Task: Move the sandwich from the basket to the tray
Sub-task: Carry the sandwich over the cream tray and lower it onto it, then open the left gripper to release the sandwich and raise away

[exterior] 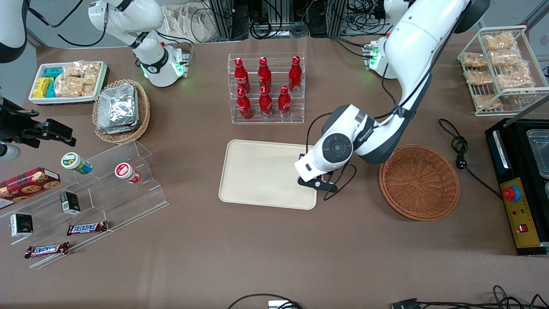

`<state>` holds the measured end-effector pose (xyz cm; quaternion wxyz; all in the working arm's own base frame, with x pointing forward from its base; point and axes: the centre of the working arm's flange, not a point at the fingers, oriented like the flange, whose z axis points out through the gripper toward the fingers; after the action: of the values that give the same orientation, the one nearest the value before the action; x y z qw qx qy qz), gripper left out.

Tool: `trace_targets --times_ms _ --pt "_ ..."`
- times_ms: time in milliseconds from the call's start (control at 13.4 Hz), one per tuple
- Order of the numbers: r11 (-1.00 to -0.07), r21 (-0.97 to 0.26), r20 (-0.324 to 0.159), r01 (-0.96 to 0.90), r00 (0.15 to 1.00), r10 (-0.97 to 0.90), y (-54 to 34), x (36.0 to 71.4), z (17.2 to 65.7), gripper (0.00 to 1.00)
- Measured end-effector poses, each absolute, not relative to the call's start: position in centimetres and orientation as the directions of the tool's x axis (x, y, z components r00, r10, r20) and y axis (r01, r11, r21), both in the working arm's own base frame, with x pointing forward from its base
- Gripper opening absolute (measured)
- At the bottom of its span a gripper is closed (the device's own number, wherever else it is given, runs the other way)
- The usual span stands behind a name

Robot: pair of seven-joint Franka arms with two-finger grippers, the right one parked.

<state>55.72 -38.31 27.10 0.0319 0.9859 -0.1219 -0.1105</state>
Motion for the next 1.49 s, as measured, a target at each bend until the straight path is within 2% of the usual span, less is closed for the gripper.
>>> trace_targets --times_ms 298,522,1118,1193,1342,1491 --pt "-0.965 0.063 -0.246 -0.256 0.933 -0.264 -40.0 54.3 23.1 0.18" --pt "-0.965 0.077 -0.251 -0.252 0.932 -0.264 -40.3 54.1 20.2 0.18" --pt "-0.953 0.084 -0.222 -0.291 0.927 -0.302 -42.8 53.6 18.9 0.18" --pt "-0.95 0.072 -0.215 -0.304 0.925 -0.312 -42.8 53.7 18.8 0.24" --pt "-0.947 0.057 -0.205 -0.316 0.925 -0.321 -42.7 53.8 18.3 0.44" --pt "-0.947 0.051 -0.205 -0.316 0.925 -0.32 -42.5 53.9 17.8 0.67"
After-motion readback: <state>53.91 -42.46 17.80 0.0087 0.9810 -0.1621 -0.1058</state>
